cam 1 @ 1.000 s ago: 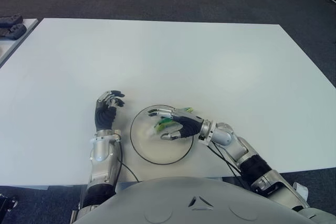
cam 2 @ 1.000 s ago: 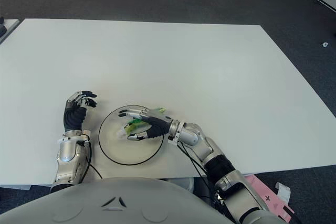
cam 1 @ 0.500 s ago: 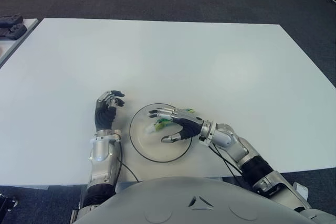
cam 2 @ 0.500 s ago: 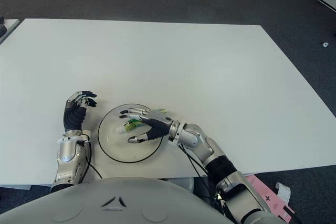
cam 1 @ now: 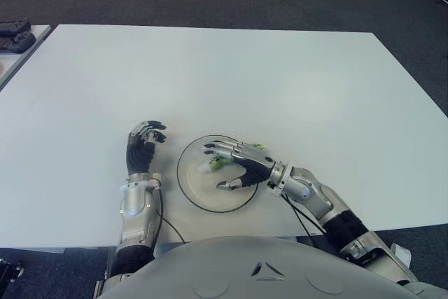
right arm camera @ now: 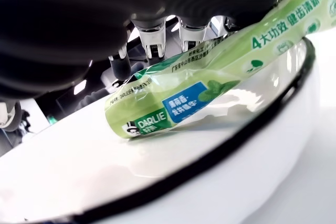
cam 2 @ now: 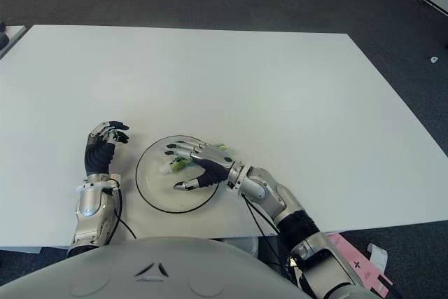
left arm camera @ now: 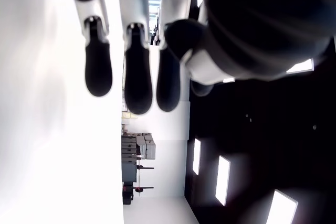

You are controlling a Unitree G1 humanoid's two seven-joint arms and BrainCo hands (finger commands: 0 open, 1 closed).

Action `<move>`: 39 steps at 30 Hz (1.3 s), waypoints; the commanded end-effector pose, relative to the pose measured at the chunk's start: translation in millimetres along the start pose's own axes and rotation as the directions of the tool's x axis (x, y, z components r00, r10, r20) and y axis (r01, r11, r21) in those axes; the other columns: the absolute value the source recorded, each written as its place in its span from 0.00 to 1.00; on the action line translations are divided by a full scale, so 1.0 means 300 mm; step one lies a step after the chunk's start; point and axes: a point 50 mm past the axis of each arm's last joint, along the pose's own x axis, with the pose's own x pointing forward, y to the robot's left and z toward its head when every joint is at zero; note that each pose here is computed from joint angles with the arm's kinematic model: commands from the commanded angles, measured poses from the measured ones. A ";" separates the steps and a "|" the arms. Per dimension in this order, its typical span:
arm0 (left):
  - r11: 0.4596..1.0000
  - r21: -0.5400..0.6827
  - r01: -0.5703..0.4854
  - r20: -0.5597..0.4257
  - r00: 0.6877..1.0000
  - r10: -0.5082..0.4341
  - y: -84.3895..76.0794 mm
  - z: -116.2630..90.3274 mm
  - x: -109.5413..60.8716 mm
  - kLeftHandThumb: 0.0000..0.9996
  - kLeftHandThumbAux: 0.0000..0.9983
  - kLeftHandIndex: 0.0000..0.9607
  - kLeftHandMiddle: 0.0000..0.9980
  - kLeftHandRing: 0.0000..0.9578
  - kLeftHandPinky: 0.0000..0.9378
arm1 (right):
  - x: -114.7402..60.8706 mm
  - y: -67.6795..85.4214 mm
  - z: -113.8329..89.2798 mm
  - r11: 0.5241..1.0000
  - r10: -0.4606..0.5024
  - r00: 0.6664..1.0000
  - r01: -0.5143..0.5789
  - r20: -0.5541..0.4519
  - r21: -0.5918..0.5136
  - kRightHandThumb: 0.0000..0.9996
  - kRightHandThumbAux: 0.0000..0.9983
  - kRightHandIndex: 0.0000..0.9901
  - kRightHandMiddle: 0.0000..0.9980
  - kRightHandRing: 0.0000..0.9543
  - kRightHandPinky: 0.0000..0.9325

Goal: Put the toothpaste on the table into the plate.

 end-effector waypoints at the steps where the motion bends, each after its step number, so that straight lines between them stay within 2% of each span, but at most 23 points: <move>1: 1.000 0.003 -0.022 -0.179 0.984 0.023 0.008 -0.104 -0.077 0.84 0.68 0.45 0.47 0.60 0.60 | -0.018 -0.011 -0.023 1.000 -0.003 0.998 0.001 -0.063 -0.030 0.20 0.33 0.00 0.00 0.00 0.00; 8: 0.999 0.014 -0.030 -0.177 0.984 0.032 0.004 -0.104 -0.079 0.84 0.68 0.45 0.47 0.61 0.61 | -0.016 -0.036 -0.021 0.999 -0.035 0.996 0.032 -0.085 -0.030 0.14 0.43 0.00 0.00 0.00 0.00; 13: 0.999 0.021 -0.032 -0.182 0.983 0.036 0.004 -0.105 -0.080 0.84 0.68 0.45 0.47 0.61 0.61 | -0.031 -0.079 -0.031 0.995 -0.068 0.991 0.076 -0.119 0.067 0.11 0.48 0.00 0.00 0.00 0.00; 16: 0.999 0.019 -0.032 -0.188 0.982 0.035 0.004 -0.107 -0.080 0.84 0.68 0.45 0.47 0.61 0.61 | -0.041 -0.109 -0.034 0.973 -0.119 0.986 0.139 -0.119 0.185 0.10 0.50 0.00 0.00 0.00 0.00; 20: 0.999 0.014 -0.033 -0.190 0.981 0.035 0.003 -0.107 -0.078 0.84 0.68 0.45 0.48 0.61 0.60 | -0.047 -0.184 -0.033 0.882 -0.224 0.969 0.246 -0.101 0.401 0.07 0.54 0.00 0.00 0.00 0.02; 21: 0.999 0.012 -0.033 -0.190 0.981 0.035 0.003 -0.107 -0.078 0.84 0.68 0.44 0.48 0.61 0.60 | -0.047 -0.193 -0.032 0.863 -0.242 0.966 0.259 -0.097 0.434 0.07 0.56 0.00 0.00 0.00 0.05; 28: 0.999 0.004 -0.034 -0.189 0.981 0.034 0.004 -0.107 -0.076 0.84 0.68 0.44 0.48 0.61 0.59 | -0.049 -0.209 -0.023 0.727 -0.331 0.940 0.312 -0.086 0.612 0.10 0.64 0.00 0.00 0.00 0.11; 30: 0.999 -0.001 -0.034 -0.190 0.981 0.033 0.004 -0.107 -0.076 0.84 0.68 0.44 0.48 0.61 0.60 | -0.051 -0.206 -0.024 0.631 -0.361 0.927 0.320 -0.098 0.707 0.14 0.65 0.01 0.00 0.00 0.11; 32: 0.999 -0.003 -0.035 -0.191 0.981 0.034 0.004 -0.108 -0.075 0.84 0.68 0.44 0.48 0.61 0.60 | -0.054 -0.205 -0.024 0.568 -0.386 0.917 0.326 -0.106 0.756 0.18 0.65 0.03 0.00 0.00 0.11; 39: 0.999 -0.002 -0.036 -0.193 0.981 0.035 0.005 -0.109 -0.072 0.84 0.68 0.44 0.48 0.60 0.59 | -0.076 -0.215 -0.028 0.464 -0.465 0.874 0.374 -0.138 0.803 0.28 0.63 0.09 0.03 0.03 0.11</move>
